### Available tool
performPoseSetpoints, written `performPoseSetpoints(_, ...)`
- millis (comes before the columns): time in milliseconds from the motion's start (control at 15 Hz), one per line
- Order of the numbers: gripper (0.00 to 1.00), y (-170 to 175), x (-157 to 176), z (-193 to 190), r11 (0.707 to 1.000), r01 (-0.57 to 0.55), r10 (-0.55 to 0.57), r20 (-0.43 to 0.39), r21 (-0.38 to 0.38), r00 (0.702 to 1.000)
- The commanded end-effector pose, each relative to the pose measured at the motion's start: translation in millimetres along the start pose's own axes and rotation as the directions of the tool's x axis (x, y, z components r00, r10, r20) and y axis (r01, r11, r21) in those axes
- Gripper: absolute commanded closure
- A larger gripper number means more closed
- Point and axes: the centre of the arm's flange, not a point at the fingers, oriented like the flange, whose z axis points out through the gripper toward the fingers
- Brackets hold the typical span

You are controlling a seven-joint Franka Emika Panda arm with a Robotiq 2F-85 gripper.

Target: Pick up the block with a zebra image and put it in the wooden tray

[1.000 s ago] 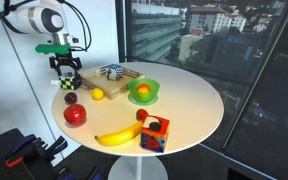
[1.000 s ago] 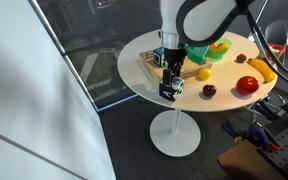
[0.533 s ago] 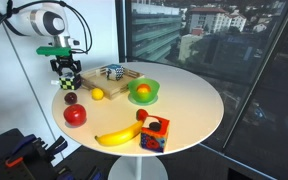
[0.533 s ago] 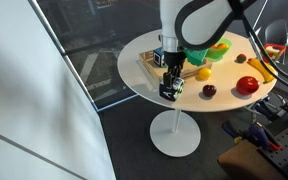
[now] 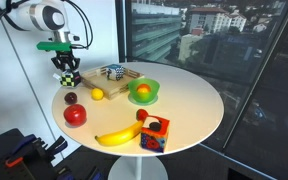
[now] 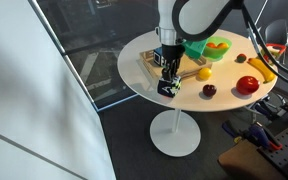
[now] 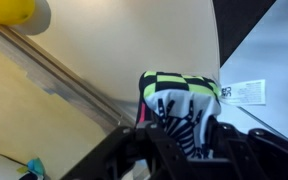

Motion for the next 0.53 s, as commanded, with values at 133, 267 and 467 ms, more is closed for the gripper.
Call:
performPoseSetpoints(133,0.90,16,0,-58,0.999,0.014,-0.013,-0.018,0.040,1.000)
performPoseSetpoints(267,0.93,27,1,-71,0.999,-0.007,0.008,-0.019,0.049,1.000)
performPoseSetpoints(467,0.94,47,3,-80,0.997,-0.052,0.053,-0.011,0.052,0.999)
